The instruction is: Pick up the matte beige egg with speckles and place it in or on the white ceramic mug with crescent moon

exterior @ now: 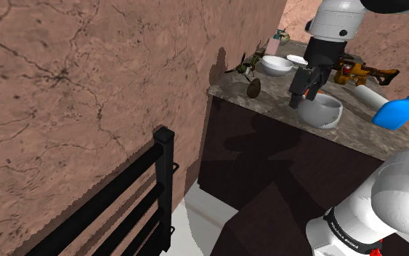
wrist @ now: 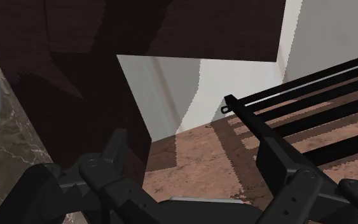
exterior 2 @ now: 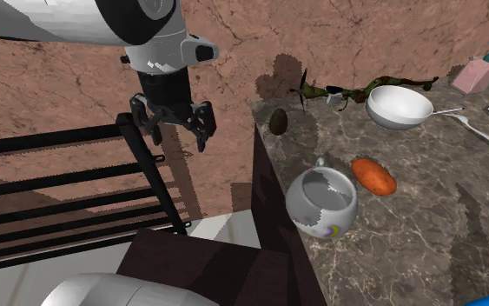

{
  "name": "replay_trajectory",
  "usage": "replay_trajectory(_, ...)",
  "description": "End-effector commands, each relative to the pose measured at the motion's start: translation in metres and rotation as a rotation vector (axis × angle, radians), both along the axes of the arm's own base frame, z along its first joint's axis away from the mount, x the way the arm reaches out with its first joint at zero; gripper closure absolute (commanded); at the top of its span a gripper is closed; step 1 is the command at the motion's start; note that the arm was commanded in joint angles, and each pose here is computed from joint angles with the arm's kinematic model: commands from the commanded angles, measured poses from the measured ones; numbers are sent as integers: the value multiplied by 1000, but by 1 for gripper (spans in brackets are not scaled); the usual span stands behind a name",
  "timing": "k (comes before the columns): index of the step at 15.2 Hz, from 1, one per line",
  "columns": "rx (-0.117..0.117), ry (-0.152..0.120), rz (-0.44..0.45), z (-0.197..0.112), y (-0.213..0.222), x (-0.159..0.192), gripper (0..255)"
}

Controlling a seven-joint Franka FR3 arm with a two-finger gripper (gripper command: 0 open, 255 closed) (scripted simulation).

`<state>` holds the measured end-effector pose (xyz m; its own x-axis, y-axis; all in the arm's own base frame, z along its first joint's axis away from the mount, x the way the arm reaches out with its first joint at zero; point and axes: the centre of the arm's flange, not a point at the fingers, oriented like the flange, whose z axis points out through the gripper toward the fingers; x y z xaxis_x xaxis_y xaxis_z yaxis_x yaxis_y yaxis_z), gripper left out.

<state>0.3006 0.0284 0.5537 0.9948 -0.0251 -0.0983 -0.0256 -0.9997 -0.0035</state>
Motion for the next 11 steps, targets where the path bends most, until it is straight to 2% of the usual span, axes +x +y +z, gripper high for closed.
replay_trajectory(1,0,0,0,0,0,0,0)
replay_trajectory(11,-92,15,-90,-33,-48,116,0)
